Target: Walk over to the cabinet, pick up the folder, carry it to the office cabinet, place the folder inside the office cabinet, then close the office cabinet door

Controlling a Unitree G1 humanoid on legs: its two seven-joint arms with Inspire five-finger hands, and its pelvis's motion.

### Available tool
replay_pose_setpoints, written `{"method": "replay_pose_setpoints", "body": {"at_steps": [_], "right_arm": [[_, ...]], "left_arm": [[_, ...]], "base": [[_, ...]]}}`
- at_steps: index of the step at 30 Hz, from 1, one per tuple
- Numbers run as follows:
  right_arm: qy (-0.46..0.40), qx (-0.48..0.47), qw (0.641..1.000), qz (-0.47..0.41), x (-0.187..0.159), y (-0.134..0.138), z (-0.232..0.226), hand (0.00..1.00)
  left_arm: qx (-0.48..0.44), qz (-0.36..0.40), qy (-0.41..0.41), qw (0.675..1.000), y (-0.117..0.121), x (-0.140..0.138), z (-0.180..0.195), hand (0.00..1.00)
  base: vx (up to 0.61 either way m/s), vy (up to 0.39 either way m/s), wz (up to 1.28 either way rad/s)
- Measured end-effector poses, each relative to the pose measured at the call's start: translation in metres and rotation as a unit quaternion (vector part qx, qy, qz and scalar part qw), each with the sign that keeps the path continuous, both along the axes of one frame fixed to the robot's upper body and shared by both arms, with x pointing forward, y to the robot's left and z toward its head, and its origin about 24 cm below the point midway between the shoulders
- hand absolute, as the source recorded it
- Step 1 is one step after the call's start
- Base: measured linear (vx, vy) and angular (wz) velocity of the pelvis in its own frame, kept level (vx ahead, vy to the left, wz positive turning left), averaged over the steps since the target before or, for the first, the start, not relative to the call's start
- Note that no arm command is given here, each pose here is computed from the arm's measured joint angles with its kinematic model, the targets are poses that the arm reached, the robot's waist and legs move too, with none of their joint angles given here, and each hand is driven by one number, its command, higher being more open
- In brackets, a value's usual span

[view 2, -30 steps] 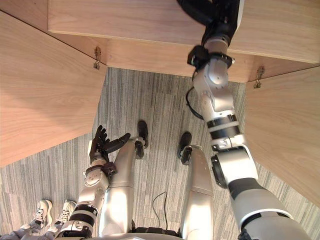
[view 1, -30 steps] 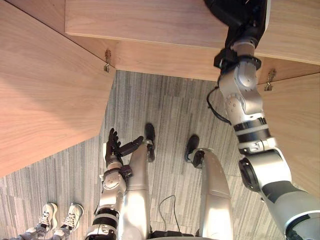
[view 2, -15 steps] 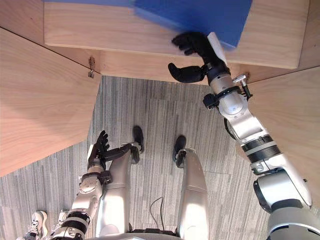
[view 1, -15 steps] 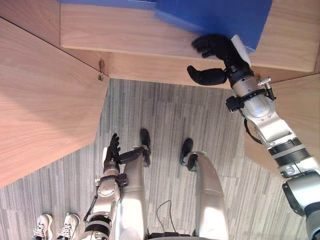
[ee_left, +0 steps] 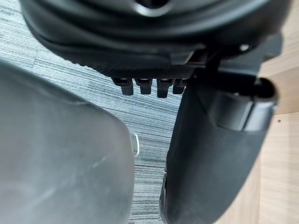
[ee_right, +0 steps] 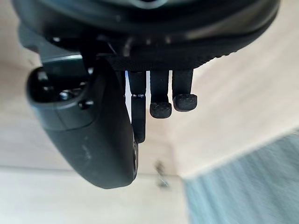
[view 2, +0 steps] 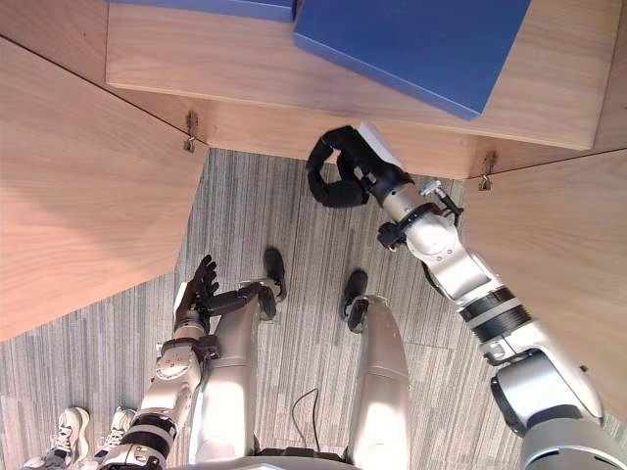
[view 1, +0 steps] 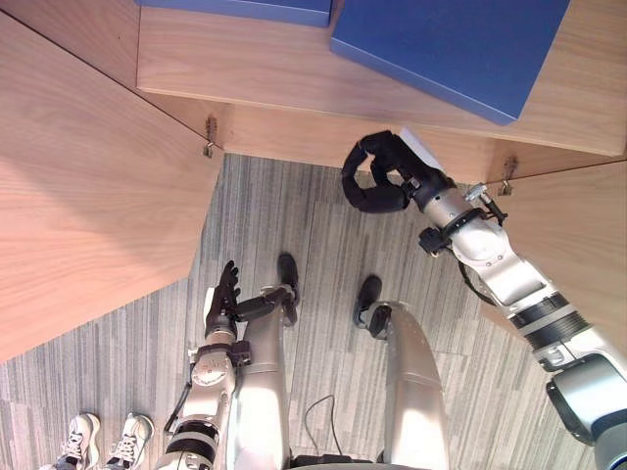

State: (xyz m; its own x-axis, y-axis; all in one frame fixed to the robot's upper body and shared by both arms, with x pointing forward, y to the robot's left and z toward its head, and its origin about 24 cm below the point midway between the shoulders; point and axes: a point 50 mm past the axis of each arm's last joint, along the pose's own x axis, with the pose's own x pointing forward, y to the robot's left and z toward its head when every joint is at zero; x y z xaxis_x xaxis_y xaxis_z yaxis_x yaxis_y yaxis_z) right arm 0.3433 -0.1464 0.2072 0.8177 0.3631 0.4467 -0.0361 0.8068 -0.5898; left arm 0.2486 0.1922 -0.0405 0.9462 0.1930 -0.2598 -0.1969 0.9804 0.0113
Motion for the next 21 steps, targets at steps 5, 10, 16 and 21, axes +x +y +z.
{"method": "replay_pose_setpoints", "body": {"at_steps": [5, 10, 16, 21], "right_arm": [[-0.083, 0.039, 0.994, -0.052, 0.002, -0.001, 0.032, 0.00], [-0.126, 0.054, 0.986, -0.090, 0.006, -0.002, 0.053, 0.00], [-0.125, 0.009, 0.977, -0.172, 0.029, -0.012, 0.067, 0.00], [-0.136, 0.001, 0.969, -0.208, 0.039, -0.017, 0.088, 0.00]], "left_arm": [[-0.007, 0.018, -0.005, 1.000, 0.000, 0.000, 0.001, 1.00], [-0.009, 0.030, -0.004, 1.000, 0.001, 0.000, 0.001, 1.00], [-0.013, 0.040, -0.016, 0.999, 0.001, 0.001, 0.004, 1.00], [-0.018, 0.052, -0.019, 0.998, 0.001, 0.001, 0.005, 1.00]], "base": [[0.00, -0.006, 0.00], [0.00, -0.006, 0.00], [-0.01, -0.006, 0.01], [0.00, -0.003, 0.01]]}}
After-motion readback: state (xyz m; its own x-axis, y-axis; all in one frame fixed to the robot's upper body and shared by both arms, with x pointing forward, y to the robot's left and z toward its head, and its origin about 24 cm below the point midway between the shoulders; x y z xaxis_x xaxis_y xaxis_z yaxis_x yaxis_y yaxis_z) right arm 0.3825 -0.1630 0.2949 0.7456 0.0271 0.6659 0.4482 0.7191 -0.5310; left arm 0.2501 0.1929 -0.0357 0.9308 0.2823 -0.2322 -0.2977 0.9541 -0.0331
